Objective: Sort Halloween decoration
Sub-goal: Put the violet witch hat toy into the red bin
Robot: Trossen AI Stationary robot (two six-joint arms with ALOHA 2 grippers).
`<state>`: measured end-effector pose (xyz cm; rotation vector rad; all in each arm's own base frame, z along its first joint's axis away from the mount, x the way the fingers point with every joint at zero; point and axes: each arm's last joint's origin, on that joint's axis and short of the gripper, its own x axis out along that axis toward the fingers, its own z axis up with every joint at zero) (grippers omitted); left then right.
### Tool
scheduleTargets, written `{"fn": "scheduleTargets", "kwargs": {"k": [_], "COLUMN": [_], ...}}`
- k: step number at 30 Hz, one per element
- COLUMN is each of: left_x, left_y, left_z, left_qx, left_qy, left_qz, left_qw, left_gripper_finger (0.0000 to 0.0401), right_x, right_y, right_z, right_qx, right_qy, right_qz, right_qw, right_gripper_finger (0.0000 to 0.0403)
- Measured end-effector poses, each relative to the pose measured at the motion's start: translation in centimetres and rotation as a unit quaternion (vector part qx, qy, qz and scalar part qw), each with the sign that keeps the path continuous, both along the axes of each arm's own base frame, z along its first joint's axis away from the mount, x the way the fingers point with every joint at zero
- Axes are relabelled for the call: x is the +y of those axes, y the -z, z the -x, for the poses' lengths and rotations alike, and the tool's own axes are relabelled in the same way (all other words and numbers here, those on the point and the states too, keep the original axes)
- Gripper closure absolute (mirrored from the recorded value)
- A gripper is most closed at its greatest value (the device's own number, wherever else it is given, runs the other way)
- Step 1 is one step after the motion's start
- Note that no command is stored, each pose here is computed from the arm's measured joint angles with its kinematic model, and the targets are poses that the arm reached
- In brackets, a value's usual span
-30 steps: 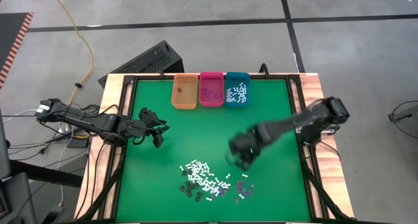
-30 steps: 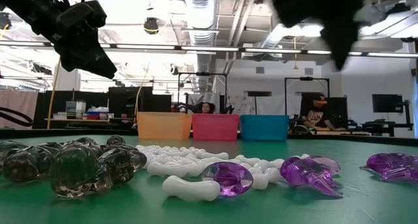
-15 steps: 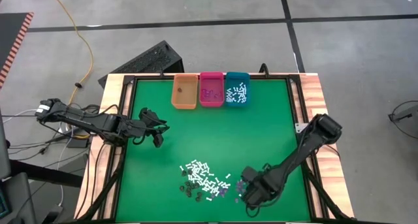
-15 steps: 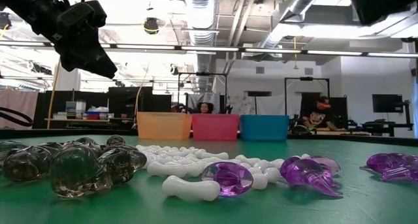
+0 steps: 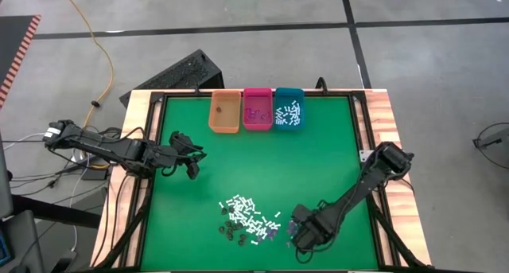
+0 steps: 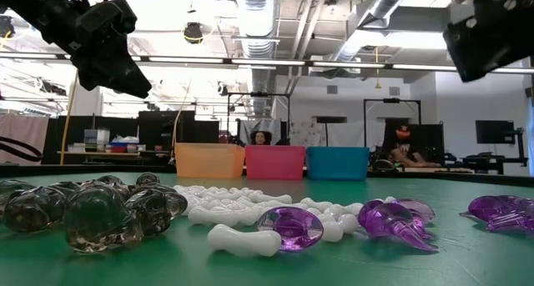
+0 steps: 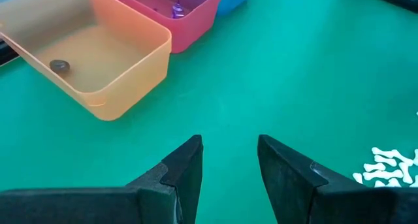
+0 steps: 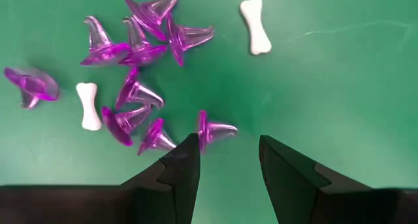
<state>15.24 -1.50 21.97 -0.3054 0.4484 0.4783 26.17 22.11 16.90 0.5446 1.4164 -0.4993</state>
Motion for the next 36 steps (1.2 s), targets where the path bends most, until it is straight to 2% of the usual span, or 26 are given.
{"fn": "scheduleTargets", "kwargs": {"k": [10,13,19,21,25,28,32,36], "left_x": [0.0,0.0,0.0,0.0,0.0,0.0,0.0,0.0], "left_y": [0.0,0.0,0.0,0.0,0.0,0.0,0.0,0.0], "left_z": [0.0,0.0,0.0,0.0,0.0,0.0,0.0,0.0], "left_qx": [0.0,0.0,0.0,0.0,0.0,0.001,0.002,0.003], "left_qy": [-0.001,-0.001,-0.001,-0.001,-0.001,0.0,0.002,0.002], "left_qz": [0.0,0.0,0.0,0.0,-0.001,-0.002,-0.005,-0.003], "left_qw": [1.0,1.0,1.0,1.0,1.0,1.0,1.0,1.0], "left_gripper_finger": [0.0263,0.0263,0.0263,0.0263,0.0263,0.0263,0.0263,0.0263], "right_x": [-0.6,-1.0,-2.1,-2.5,-3.2,-3.7,-4.4,-5.1], "right_y": [1.5,1.6,1.7,1.7,1.3,0.4,-1.6,-4.2], "right_z": [0.3,0.1,-0.6,-0.9,-1.7,-2.5,-2.9,-1.9], "right_qx": [0.0,0.003,0.014,0.015,0.019,0.009,-0.017,-0.032], "right_qy": [-0.006,-0.011,-0.027,-0.035,-0.04,-0.061,-0.084,-0.075], "right_qz": [-0.022,-0.019,-0.02,-0.02,-0.018,0.006,0.029,0.02], "right_qw": [1.0,1.0,0.999,0.999,0.999,0.998,0.996,0.996], "right_gripper_finger": [0.0229,0.0262,0.0369,0.0386,0.0375,0.0378,0.038,0.0348]}}
